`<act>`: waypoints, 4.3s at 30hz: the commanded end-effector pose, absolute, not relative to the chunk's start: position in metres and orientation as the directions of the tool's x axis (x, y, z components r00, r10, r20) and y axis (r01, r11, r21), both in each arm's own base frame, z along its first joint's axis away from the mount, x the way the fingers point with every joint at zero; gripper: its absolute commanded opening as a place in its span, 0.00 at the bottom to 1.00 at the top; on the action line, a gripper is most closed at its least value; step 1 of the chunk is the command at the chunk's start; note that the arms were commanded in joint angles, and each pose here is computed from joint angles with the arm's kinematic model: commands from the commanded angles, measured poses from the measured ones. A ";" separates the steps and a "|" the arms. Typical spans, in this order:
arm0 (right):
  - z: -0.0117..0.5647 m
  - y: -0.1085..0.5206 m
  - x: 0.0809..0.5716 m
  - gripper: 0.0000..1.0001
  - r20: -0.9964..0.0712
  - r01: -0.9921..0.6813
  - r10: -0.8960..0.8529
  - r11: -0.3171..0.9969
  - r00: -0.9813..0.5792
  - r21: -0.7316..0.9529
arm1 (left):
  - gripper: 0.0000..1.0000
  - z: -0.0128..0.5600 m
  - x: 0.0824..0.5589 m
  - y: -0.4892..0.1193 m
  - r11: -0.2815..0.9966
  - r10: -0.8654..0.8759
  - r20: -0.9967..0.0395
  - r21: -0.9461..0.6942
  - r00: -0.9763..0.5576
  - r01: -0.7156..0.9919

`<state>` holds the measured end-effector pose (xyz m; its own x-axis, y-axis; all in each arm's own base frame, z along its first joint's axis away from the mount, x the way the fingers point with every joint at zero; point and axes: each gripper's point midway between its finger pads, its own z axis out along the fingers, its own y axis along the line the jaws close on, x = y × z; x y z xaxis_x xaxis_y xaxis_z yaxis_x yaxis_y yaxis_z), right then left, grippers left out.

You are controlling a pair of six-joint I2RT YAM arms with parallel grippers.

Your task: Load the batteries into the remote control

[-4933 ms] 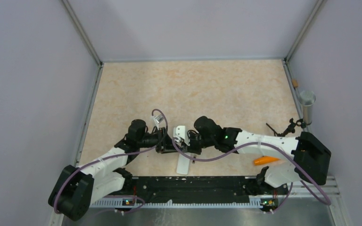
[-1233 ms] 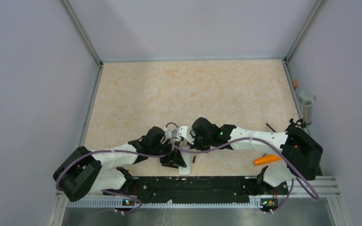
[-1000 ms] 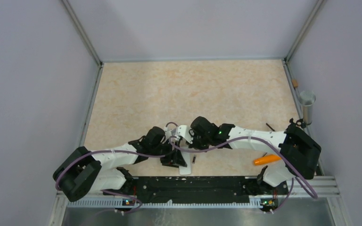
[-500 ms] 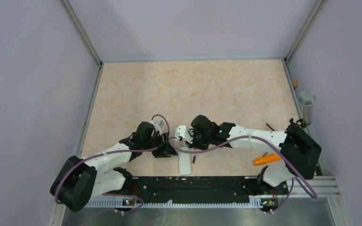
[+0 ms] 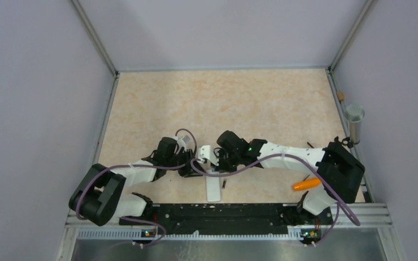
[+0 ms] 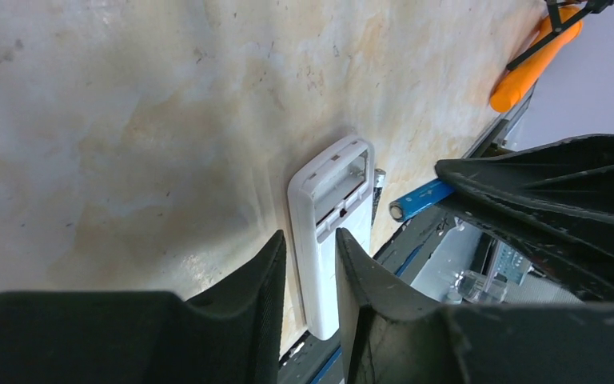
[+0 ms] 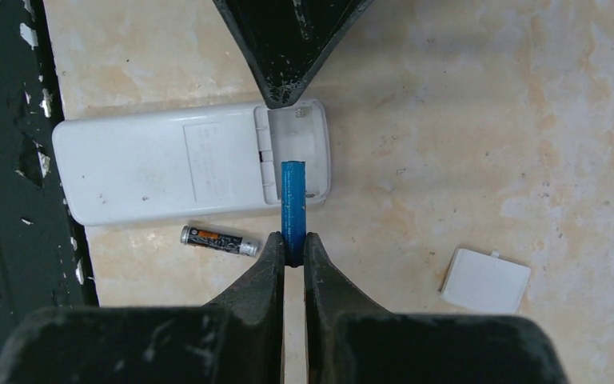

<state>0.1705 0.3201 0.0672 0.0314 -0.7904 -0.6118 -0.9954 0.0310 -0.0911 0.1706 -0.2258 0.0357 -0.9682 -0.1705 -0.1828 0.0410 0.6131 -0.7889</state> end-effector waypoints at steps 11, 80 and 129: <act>0.070 0.338 0.180 0.00 -0.615 -0.996 -0.786 -0.008 0.059 -0.085 | 0.24 0.034 0.178 -0.233 0.568 -0.179 -0.195 -0.821 -0.964 0.060; 0.047 0.356 0.181 0.20 -0.547 -0.996 -0.832 -0.076 0.091 -0.049 | 0.22 0.032 0.185 -0.240 0.553 -0.159 -0.176 -0.831 -0.972 0.060; 0.099 0.309 0.217 0.36 -0.765 -0.657 -0.391 0.752 -0.512 0.056 | 0.24 0.043 0.184 -0.235 0.576 -0.150 -0.230 -0.811 -0.962 0.104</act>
